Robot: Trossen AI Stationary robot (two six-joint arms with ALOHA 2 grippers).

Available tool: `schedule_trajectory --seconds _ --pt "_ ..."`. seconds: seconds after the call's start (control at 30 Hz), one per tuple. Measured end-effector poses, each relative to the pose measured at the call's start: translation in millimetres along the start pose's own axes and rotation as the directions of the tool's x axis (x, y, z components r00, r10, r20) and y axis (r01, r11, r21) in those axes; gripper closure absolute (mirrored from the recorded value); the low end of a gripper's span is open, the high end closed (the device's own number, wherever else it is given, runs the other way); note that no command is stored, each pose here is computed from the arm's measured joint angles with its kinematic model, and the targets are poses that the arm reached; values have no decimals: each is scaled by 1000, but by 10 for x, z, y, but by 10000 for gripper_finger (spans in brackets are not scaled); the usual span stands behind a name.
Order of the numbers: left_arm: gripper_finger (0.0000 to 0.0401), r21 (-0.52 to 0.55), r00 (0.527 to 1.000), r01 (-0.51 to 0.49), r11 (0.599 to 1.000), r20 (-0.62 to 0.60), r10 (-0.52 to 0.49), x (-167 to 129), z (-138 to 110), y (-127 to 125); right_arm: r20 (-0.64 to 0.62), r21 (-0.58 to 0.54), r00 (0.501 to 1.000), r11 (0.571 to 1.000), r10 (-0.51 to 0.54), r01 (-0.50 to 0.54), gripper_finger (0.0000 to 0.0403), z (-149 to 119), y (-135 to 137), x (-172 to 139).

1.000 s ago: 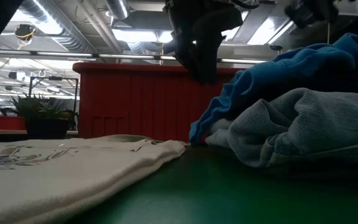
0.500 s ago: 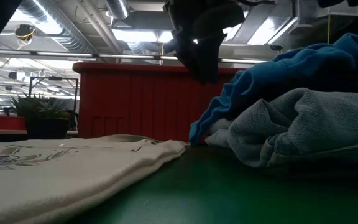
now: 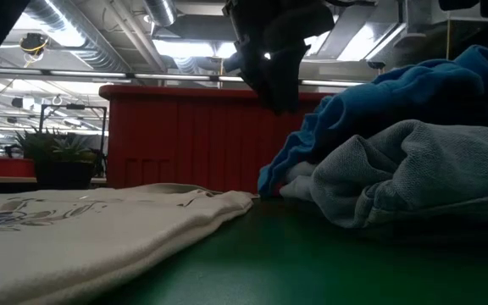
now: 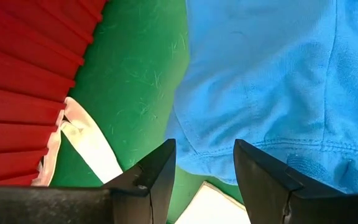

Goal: Fold Laundry from Bin
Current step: Fold the blue short

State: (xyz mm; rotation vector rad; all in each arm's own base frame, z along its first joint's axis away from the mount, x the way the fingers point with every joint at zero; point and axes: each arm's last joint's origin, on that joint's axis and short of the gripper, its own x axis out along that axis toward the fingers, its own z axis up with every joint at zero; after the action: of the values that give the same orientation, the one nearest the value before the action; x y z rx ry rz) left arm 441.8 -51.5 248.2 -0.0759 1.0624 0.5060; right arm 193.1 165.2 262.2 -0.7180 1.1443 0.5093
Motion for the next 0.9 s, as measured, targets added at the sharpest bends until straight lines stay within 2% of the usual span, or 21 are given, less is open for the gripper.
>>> schedule_trajectory --seconds 0.13,0.3,0.4,0.63,0.77,0.9 --pt "246 3 1000 3 1000 -1 -3 -6 -7 -13 -37 34 998 998 -56 58 223 -23 -12 10" --pt "246 8 1000 7 1000 -1 -7 -15 -16 -32 -80 101 996 994 -28 36 223 -33 8 57" --pt "246 8 1000 8 1000 0 -8 -16 -16 -33 -96 101 995 995 -6 16 223 -15 26 105" --pt "246 8 1000 8 1000 0 -8 -17 -15 -33 -171 78 984 994 -57 71 226 12 33 251" --pt "246 8 1000 9 1000 2 -9 -19 -14 -33 -203 68 975 992 -94 110 260 7 30 284" --pt "246 7 1000 9 1000 3 -9 -20 -12 -33 -233 55 967 992 -99 115 326 -24 30 276"
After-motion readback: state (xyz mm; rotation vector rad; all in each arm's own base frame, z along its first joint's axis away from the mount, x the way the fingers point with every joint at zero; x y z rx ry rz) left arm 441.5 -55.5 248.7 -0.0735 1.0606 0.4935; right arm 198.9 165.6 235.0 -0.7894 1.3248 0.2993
